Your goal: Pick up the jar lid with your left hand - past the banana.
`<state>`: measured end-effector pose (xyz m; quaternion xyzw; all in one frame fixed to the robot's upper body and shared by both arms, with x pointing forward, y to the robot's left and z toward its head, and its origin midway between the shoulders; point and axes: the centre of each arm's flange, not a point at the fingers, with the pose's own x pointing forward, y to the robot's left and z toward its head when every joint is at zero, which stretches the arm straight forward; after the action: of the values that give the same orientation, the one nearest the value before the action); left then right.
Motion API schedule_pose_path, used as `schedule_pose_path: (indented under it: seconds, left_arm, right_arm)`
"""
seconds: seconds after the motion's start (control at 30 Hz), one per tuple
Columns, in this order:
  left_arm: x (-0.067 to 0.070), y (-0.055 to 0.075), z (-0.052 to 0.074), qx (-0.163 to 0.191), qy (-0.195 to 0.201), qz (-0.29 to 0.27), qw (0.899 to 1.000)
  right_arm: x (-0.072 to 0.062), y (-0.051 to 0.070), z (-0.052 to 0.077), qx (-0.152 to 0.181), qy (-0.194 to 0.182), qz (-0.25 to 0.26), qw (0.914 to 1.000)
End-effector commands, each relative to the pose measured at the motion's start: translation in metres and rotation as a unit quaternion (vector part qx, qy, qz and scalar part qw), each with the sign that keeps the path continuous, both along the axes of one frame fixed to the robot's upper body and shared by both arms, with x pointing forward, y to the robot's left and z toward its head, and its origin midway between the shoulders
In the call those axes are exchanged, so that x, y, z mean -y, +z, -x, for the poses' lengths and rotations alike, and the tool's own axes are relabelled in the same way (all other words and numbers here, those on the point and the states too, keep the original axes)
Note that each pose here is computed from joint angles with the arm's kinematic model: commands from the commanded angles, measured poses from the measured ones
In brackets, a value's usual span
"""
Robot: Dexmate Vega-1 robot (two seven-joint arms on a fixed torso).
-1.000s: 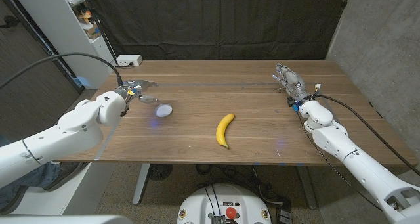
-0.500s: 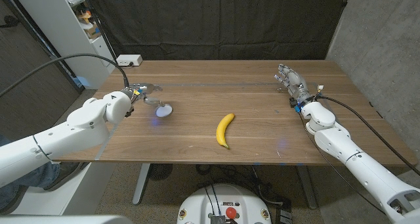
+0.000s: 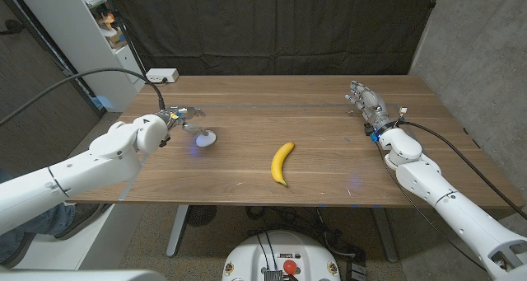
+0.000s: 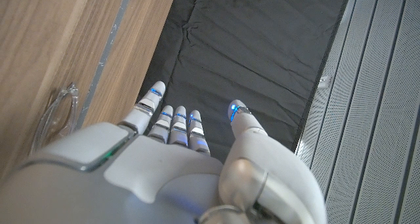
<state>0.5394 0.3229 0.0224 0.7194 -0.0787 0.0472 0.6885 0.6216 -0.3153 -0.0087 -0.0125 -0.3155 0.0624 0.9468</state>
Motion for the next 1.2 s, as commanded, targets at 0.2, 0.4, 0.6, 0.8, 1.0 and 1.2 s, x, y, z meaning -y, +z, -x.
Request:
schedule_pose_path:
  seconds: [0.2,0.4,0.6,0.8,1.0,1.2]
  left_arm:
    - [0.007,-0.009,-0.023,-0.033,-0.012,0.006,0.999]
    - [0.010,-0.014,-0.030,-0.050,-0.015,0.008,0.999]
    - [0.011,-0.011,-0.031,-0.051,-0.008,-0.015,0.999]
    - [0.012,-0.008,-0.029,-0.047,-0.001,-0.027,0.999]
    - [0.014,-0.008,-0.028,-0.049,0.000,-0.027,0.998]
    - [0.016,-0.012,-0.027,-0.058,0.004,-0.034,0.998]
  right_arm:
    - [0.001,-0.003,-0.002,-0.002,-0.004,-0.005,1.0000]
    - [0.000,-0.002,-0.004,0.000,-0.002,-0.008,1.0000]
    - [0.000,-0.002,-0.007,-0.002,-0.003,-0.010,0.9999]
    - [-0.002,-0.001,-0.009,-0.002,-0.001,-0.012,0.9999]
    - [-0.003,-0.001,-0.011,-0.002,0.002,-0.011,0.9999]
    - [-0.004,-0.001,-0.012,-0.003,0.005,-0.013,0.9999]
